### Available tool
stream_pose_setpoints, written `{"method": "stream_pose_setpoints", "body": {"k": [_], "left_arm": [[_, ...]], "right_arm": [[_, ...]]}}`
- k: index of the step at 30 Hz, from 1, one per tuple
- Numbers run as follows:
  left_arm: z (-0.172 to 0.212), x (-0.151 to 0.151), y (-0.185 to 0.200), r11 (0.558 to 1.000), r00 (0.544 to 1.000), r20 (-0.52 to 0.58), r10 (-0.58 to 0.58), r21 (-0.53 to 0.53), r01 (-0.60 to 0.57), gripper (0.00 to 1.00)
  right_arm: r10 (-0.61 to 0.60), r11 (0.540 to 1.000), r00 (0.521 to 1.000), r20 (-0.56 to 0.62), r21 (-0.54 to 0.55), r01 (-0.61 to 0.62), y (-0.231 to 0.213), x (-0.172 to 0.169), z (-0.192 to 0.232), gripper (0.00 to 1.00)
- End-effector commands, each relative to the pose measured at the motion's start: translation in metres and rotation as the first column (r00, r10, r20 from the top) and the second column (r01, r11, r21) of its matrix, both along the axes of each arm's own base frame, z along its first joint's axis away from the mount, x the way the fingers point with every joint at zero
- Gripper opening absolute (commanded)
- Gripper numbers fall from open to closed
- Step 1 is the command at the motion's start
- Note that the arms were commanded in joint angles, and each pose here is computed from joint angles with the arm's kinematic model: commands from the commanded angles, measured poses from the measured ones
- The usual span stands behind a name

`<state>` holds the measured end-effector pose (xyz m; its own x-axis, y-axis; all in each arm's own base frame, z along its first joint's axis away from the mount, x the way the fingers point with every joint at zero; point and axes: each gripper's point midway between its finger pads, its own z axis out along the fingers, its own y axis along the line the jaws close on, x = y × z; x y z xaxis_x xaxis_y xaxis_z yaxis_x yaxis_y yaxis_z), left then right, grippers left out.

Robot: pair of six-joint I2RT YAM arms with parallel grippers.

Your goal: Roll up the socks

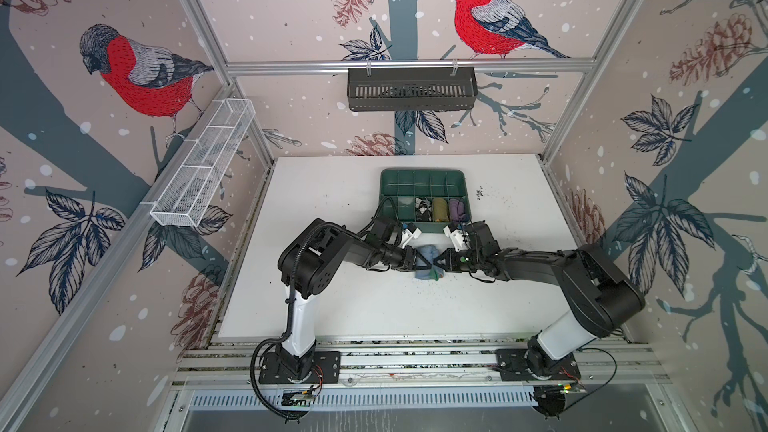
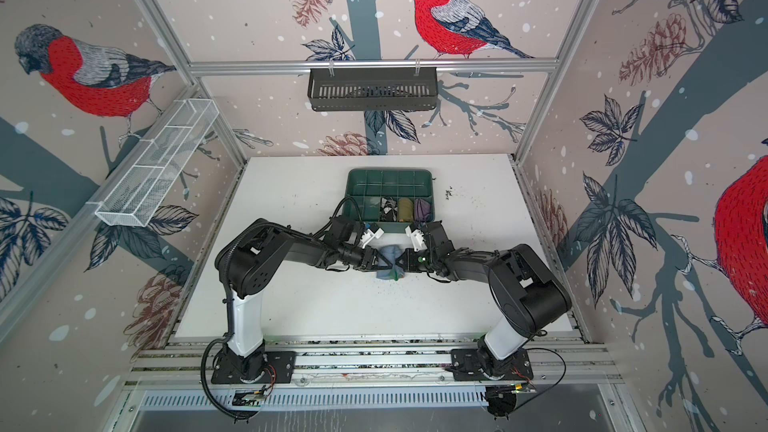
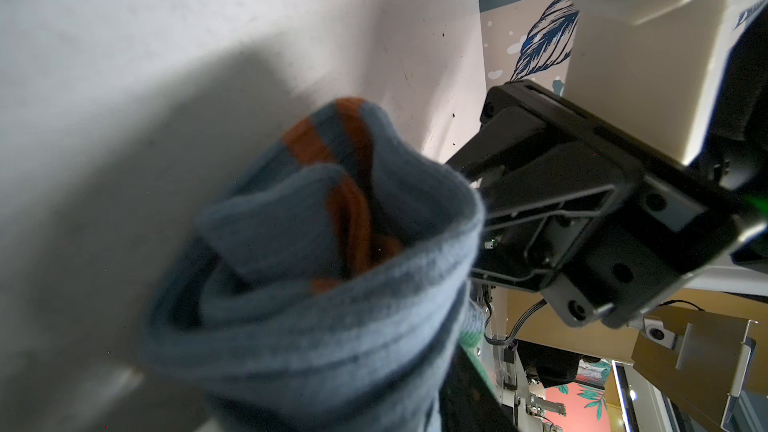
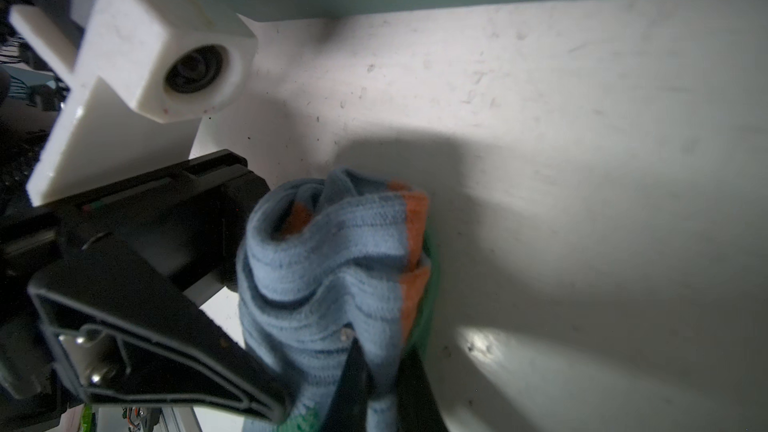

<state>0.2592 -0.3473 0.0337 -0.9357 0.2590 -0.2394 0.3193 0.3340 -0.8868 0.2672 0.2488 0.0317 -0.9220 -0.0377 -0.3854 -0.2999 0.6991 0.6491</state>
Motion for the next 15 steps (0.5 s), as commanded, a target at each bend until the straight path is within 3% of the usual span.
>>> {"method": "stream_pose_setpoints", "body": {"k": [1,8,11,15], "left_arm": [[-0.009,0.006,0.003,0.998,0.999,0.009,0.036,0.044,-0.037,0.31],[-0.017,0.011,0.008,0.995,0.998,0.003,0.069,0.078,-0.069,0.18],[-0.015,0.017,0.007,0.993,0.995,0.012,0.098,0.072,-0.098,0.01],[-0.008,0.027,0.010,0.985,0.989,0.065,0.136,0.097,-0.142,0.00]], "right_arm": [[0.012,1.000,0.999,-0.031,0.004,-0.011,0.002,-0.006,-0.002,0.07],[0.016,1.000,0.999,-0.027,0.007,-0.016,0.004,-0.006,0.000,0.07],[0.015,1.000,1.000,-0.025,0.005,-0.015,0.003,-0.006,0.001,0.07],[0.017,1.000,1.000,-0.015,0.008,-0.017,0.003,-0.007,0.004,0.09]]}}
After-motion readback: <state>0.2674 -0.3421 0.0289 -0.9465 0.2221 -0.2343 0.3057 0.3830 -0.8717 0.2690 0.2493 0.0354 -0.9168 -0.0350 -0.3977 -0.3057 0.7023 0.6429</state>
